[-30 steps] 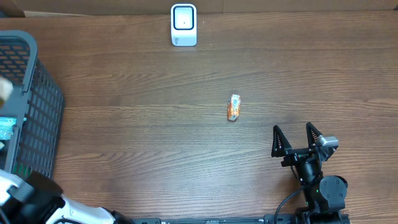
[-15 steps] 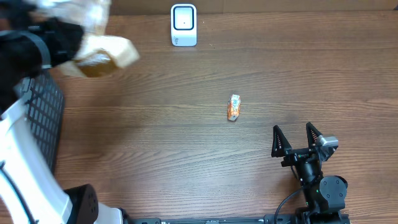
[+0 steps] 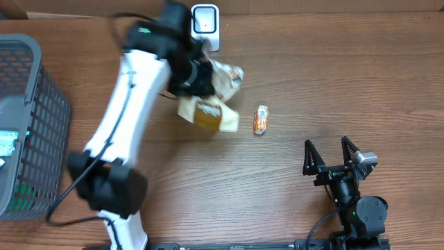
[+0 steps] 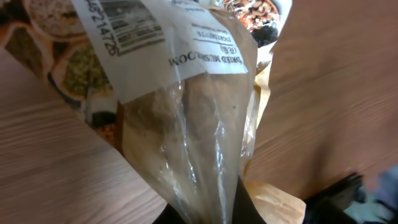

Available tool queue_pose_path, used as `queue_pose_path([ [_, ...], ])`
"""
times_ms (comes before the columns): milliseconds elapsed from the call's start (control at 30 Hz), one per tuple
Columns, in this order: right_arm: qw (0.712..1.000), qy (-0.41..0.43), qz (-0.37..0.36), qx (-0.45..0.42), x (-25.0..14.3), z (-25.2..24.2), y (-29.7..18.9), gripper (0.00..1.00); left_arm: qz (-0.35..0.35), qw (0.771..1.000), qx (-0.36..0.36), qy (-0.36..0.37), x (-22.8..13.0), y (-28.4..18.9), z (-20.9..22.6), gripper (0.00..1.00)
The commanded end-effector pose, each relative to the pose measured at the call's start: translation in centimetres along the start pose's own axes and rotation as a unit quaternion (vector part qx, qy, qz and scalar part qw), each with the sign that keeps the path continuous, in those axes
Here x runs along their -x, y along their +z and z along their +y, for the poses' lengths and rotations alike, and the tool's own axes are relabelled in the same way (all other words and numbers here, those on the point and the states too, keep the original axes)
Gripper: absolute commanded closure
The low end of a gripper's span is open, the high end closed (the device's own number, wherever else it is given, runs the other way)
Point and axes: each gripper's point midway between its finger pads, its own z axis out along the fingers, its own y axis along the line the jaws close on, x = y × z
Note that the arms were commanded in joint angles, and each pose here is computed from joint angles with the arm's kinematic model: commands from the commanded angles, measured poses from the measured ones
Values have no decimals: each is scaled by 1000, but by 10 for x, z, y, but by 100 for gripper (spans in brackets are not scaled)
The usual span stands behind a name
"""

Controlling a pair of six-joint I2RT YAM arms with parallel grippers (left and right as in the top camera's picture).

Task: Scan the item barcode
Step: 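Carry the mushroom bag with the left gripper and drop it beside the orange packet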

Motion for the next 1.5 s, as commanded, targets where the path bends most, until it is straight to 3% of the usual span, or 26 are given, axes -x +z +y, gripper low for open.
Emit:
queue_pose_path([
  [0, 1000, 3, -1, 2, -2, 0, 0, 0, 33, 999, 39, -16, -7, 44, 7, 96],
  [133, 1000, 3, -1, 2, -2, 0, 0, 0, 28, 995, 86, -50, 0, 80, 24, 96],
  [333, 1000, 3, -1, 2, -2, 0, 0, 0, 26, 995, 83, -57, 7, 116, 15, 94],
  [367, 1000, 3, -1, 2, -2, 0, 0, 0, 29, 995, 84, -53, 5, 119, 13, 88],
  [467, 1000, 3, -1, 2, -2, 0, 0, 0, 43, 993, 96, -45, -3, 128, 10, 8],
  [500, 1000, 3, -1, 2, -2, 0, 0, 0, 45, 992, 106, -45, -5, 127, 13, 0],
  [767, 1000, 3, -1, 2, -2, 0, 0, 0, 17, 984, 166, -68, 4, 74, 33, 0],
  [867, 1000, 3, -1, 2, -2, 0, 0, 0, -36, 982, 173, -69, 20, 26, 29, 0],
  [967, 1000, 3, -1, 2, -2, 0, 0, 0, -132, 973, 178, -64, 34, -54, 17, 0],
  [1000, 1000, 3, -1, 2, -2, 0, 0, 0, -190, 963, 182, -61, 35, -102, 14, 0],
  [1133, 1000, 3, -1, 2, -2, 0, 0, 0, -280, 940, 183, -62, 22, -185, 17, 0],
  [1233, 1000, 3, -1, 2, -2, 0, 0, 0, -332, 915, 201, -108, -8, -246, 47, 0],
  [1300, 1000, 3, -1, 2, -2, 0, 0, 0, -351, 892, 227, -169, -32, -274, 79, 0],
  [1467, 1000, 3, -1, 2, -2, 0, 0, 0, -368, 808, 303, -347, -99, -326, 169, 0],
])
